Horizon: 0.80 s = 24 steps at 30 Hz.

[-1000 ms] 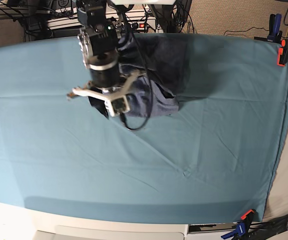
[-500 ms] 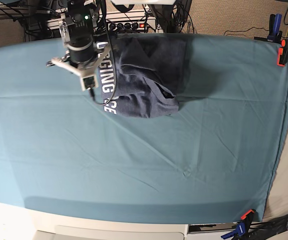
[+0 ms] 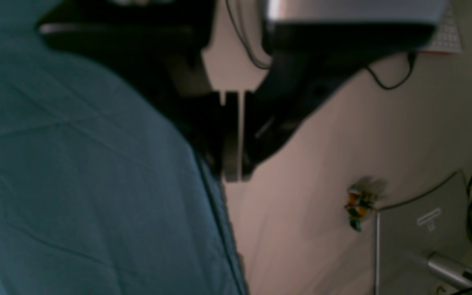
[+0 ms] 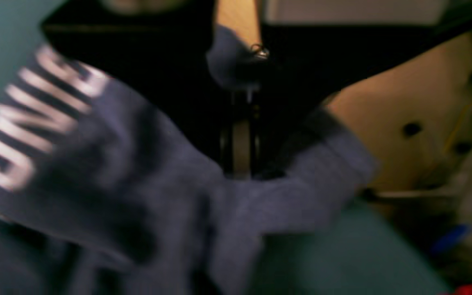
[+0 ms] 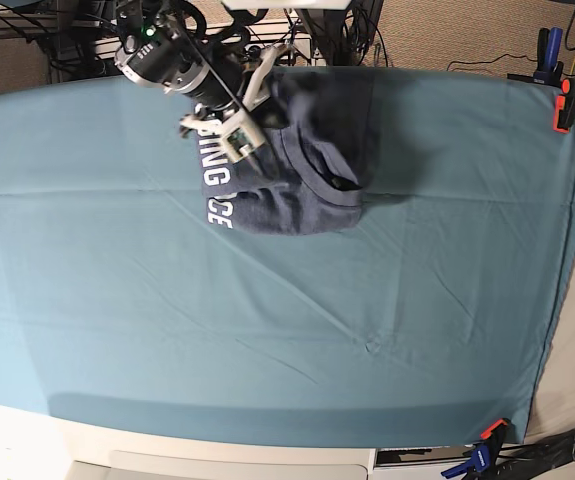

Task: Fold the T-shirt properly
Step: 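Release the fabric and pull the right gripper back from the shirt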

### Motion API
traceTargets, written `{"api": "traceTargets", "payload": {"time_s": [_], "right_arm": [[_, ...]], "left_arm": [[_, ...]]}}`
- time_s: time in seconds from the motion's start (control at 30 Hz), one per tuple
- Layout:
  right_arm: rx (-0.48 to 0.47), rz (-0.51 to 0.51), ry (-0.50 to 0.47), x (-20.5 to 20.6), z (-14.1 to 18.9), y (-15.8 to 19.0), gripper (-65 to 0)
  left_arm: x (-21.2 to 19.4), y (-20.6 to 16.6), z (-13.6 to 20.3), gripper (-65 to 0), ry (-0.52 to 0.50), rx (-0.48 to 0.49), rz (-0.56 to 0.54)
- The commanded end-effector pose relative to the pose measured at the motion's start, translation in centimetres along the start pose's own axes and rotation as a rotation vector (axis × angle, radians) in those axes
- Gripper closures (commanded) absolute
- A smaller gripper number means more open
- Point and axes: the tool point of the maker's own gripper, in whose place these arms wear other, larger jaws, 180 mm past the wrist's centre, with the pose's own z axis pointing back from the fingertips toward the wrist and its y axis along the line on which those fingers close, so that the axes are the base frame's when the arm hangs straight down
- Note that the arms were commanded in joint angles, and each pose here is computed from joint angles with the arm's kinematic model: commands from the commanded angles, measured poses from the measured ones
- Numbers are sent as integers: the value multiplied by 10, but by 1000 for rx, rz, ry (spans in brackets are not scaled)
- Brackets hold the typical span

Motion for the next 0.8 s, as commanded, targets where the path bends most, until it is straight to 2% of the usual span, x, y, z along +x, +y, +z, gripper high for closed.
{"api": "traceTargets", "payload": {"time_s": [0.0,0.13,0.27,0.37,0.5,0.6,0.67,0.77], "right_arm": [[51,11,-56,13,2,12,0],[136,57,-73,17,0,33,0],[120,87,-94,25,-2,30,0],[-23,153,-129,39,-3,1,0],[-361,147,-187,69,9,-65,0],[-590,147,-220,86,29,-106,0],[-667,155,-236,92,36,-120,0],[-676,157,-212,90,27,-130,0]], "left_arm": [[18,12,12,0,-50,34,-17],[18,12,12,0,-50,34,-17],[18,12,12,0,-50,34,-16],[17,12,12,0,-43,34,-16],[7,9,11,0,-2,15,-11],[-10,-4,8,0,43,-37,2],[-27,-24,6,0,85,-131,-19],[-56,-65,9,0,143,-332,-48]]}}
